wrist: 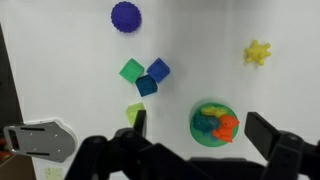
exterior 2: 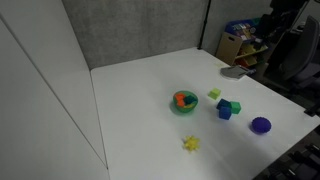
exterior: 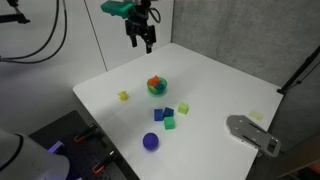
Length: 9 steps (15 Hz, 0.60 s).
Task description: Put the orange object inside the bowl
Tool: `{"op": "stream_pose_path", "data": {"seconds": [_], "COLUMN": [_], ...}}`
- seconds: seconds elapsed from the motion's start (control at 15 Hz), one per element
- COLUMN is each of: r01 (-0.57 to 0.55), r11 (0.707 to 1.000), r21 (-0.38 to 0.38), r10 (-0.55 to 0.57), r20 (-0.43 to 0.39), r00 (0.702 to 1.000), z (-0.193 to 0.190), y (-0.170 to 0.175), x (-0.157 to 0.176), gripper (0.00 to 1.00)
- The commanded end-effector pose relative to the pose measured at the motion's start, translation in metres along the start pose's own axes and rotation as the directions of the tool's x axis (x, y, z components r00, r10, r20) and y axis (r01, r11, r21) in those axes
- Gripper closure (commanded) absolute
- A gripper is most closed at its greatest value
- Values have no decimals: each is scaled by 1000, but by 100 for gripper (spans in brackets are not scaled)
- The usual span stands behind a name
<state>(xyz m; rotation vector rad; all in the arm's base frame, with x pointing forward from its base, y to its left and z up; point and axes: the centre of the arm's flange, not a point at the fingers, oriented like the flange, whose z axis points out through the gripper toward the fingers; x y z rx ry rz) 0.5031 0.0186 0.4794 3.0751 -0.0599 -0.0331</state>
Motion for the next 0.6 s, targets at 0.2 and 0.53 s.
{"op": "stream_pose_path", "data": {"seconds": [0.2, 0.53], "r01": [-20, -21], "r11": [1000, 1000], "r21": [0, 0], "r10": [20, 21], "r20": [-23, -24], "r00": [1000, 999], "z": [-5, -4], "y": [0, 0], "x": [-8, -8], "gripper": [0, 0]}}
